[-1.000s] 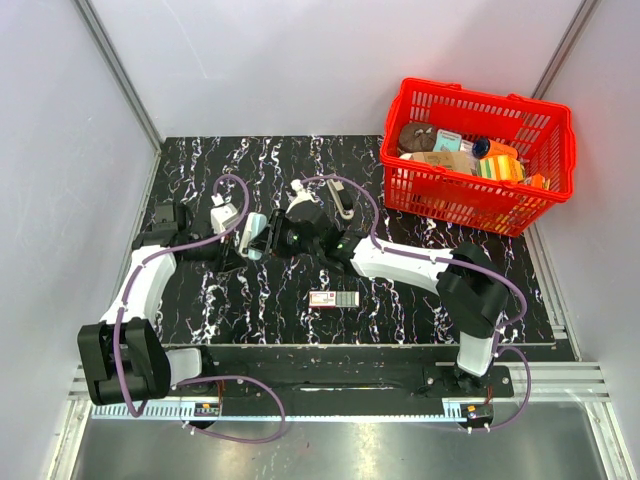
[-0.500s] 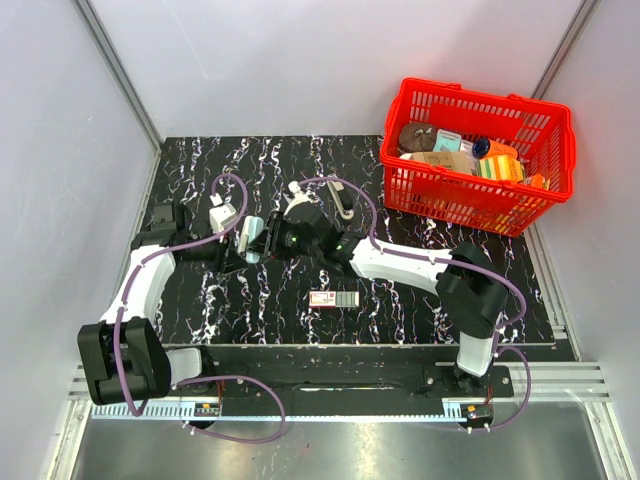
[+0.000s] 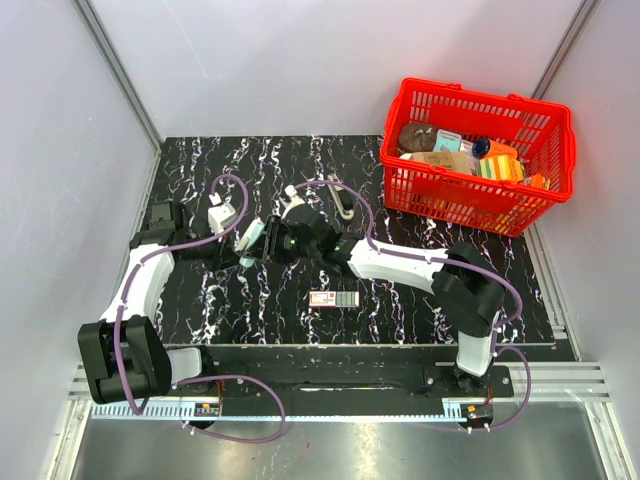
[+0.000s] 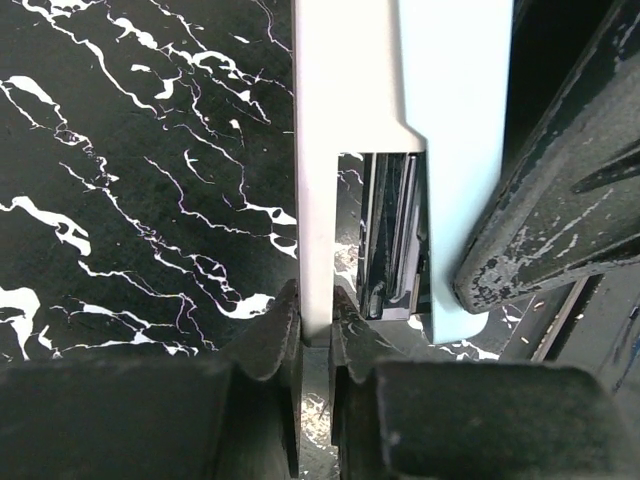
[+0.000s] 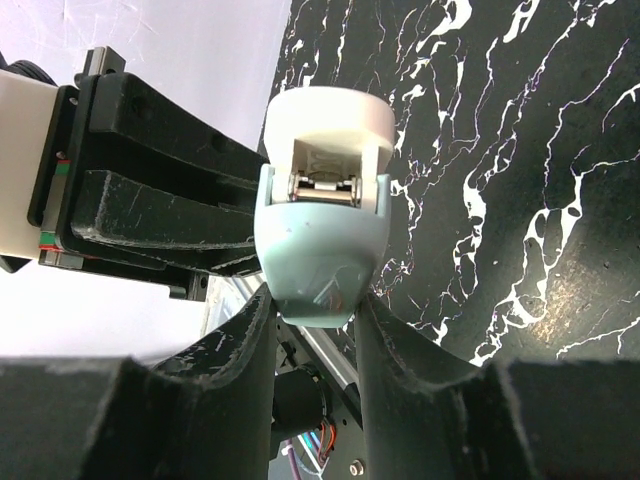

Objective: Unload the staples from the stapler

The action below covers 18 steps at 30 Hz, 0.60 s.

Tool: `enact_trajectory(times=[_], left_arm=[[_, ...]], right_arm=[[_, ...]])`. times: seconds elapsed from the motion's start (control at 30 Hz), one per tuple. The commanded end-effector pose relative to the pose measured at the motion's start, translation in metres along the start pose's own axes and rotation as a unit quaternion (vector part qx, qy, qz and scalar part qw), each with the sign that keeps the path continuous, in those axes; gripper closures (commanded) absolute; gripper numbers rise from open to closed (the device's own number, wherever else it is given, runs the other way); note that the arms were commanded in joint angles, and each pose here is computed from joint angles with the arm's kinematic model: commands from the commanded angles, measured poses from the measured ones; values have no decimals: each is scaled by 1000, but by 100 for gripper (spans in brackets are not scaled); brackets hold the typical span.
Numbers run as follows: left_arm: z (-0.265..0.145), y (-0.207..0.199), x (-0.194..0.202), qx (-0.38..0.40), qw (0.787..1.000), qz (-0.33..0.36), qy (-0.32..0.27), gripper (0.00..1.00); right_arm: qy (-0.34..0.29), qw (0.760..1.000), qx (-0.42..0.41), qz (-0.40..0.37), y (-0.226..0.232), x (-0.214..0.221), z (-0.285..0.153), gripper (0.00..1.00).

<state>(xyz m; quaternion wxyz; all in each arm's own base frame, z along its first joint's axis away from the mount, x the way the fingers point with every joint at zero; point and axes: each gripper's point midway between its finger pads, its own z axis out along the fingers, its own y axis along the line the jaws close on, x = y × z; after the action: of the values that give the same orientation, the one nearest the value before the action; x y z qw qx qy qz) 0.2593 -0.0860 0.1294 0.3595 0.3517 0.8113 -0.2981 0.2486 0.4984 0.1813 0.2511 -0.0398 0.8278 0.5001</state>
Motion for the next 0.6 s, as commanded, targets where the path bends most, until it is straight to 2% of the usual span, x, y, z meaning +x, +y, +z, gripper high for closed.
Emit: enact_trajectory(times=[0.0, 0.17, 0.37, 0.57], left_arm=[[-5, 12, -24, -24, 996, 85, -31, 100], [-10, 29, -20, -72, 989, 125, -14, 100], [-23, 55, -24, -152, 970, 190, -1, 100], [-29, 69, -29, -196, 959, 207, -4, 100]], right_arm=[[44, 998, -48, -6, 20, 22, -3, 100], [71, 997, -40, -16, 9, 36, -10, 100], [85, 995, -31, -41, 3, 38, -21, 100], [102, 992, -23, -66, -1, 42, -30, 100]])
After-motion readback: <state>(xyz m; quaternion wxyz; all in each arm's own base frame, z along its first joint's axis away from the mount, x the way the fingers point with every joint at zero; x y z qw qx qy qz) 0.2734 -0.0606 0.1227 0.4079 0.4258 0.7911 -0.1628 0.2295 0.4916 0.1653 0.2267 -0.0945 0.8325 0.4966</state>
